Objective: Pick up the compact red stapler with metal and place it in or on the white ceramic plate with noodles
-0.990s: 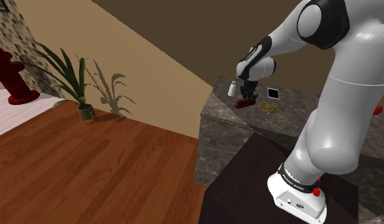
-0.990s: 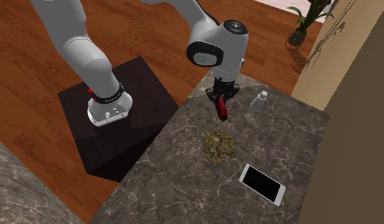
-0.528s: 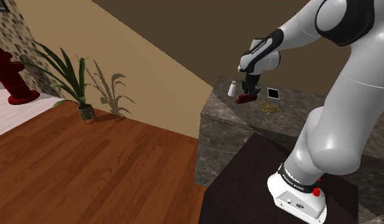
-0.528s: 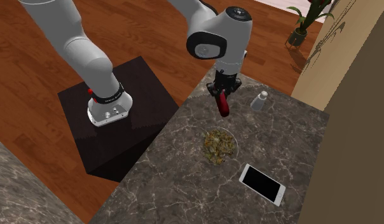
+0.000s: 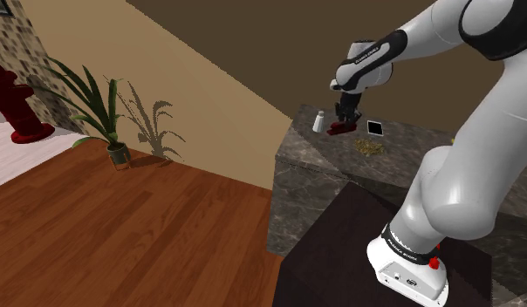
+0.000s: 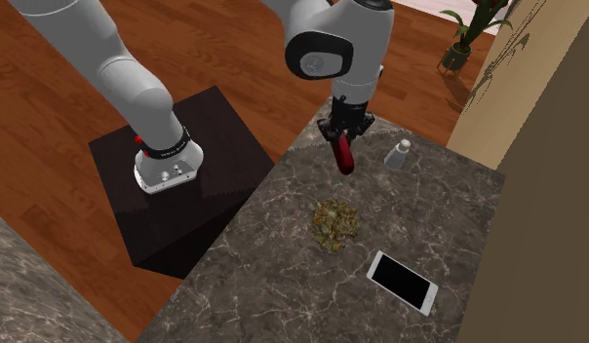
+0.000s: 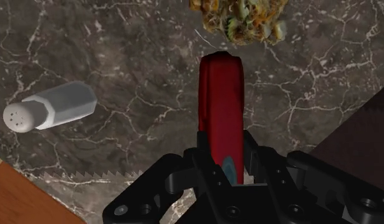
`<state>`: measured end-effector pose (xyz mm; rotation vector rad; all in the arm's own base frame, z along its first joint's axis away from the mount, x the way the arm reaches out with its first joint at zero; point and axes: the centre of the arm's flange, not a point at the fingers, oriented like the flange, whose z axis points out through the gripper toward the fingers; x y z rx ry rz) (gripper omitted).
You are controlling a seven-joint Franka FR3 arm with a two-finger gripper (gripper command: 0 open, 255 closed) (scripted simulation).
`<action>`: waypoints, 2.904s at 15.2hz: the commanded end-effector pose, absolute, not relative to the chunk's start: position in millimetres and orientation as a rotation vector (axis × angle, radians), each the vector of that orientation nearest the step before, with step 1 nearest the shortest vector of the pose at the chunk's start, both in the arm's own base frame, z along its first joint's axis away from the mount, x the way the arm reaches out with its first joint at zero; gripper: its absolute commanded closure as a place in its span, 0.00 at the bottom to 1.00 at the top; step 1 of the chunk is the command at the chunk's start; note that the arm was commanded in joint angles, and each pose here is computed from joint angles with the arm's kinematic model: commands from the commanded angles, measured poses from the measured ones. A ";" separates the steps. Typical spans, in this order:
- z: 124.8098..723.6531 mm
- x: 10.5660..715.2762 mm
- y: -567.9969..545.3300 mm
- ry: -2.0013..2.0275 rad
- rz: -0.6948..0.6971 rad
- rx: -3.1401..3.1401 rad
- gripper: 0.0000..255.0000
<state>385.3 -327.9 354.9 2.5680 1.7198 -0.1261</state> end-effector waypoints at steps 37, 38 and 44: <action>286.9 276.2 -453.6 1.719 -0.127 2.568 0.00; 286.9 276.2 -453.6 1.719 -0.127 2.568 0.00; 336.7 278.3 -449.3 1.719 -0.127 2.568 0.00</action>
